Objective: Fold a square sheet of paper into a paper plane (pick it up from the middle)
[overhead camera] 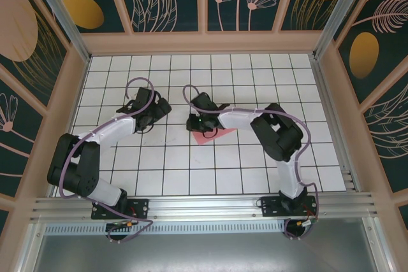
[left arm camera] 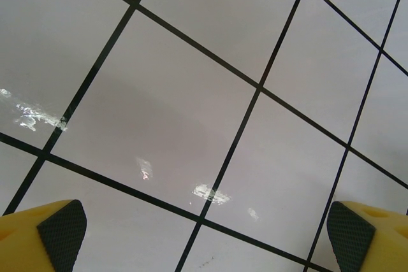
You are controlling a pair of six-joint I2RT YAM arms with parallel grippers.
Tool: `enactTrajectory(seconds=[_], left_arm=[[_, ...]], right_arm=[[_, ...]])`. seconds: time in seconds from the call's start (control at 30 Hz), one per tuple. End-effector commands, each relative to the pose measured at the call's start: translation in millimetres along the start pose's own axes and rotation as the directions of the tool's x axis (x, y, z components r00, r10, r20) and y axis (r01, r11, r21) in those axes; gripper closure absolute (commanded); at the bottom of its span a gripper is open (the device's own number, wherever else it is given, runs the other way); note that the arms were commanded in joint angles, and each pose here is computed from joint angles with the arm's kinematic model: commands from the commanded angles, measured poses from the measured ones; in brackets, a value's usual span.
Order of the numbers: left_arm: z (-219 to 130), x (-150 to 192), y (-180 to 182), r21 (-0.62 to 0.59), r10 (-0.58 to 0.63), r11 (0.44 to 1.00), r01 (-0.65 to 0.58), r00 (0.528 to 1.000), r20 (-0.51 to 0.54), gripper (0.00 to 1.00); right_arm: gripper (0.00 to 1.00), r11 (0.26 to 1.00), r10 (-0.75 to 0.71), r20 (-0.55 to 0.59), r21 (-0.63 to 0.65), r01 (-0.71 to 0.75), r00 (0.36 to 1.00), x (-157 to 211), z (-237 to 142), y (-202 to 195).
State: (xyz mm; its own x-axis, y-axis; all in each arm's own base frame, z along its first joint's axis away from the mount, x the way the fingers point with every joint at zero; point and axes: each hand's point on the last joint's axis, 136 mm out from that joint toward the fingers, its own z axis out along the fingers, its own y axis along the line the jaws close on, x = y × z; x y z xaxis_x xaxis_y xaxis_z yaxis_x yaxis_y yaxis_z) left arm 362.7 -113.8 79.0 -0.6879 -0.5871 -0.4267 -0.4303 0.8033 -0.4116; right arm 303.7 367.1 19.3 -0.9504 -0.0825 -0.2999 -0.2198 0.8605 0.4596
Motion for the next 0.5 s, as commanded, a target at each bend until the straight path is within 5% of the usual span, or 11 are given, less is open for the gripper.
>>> enactTrajectory(seconds=[0.0, 0.1, 0.23, 0.47], left_arm=[[1, 2, -2, 0.02, 0.042, 0.999, -0.042, 0.999, -0.017, 0.01], [-1, 1, -5, 0.028, 0.062, 0.998, -0.062, 0.998, -0.017, 0.01], [-3, -1, -13, 0.059, 0.07, 0.996, -0.069, 0.997, -0.024, 0.02], [-2, 7, -28, 0.129, 0.098, 0.988, -0.088, 0.992, -0.076, 0.01]], right_arm=[[0.76, 0.988, -0.082, -0.212, 0.113, 0.108, 0.974, 65, -19, -39], [0.71, 0.985, -0.067, -0.095, 0.151, 0.081, 0.993, 34, -50, -35], [0.61, 0.95, 0.106, 0.129, 0.279, -0.139, 0.986, -5, -84, -67], [0.34, 0.878, 0.314, 0.283, 0.277, -0.391, 0.906, -23, -95, -117]])
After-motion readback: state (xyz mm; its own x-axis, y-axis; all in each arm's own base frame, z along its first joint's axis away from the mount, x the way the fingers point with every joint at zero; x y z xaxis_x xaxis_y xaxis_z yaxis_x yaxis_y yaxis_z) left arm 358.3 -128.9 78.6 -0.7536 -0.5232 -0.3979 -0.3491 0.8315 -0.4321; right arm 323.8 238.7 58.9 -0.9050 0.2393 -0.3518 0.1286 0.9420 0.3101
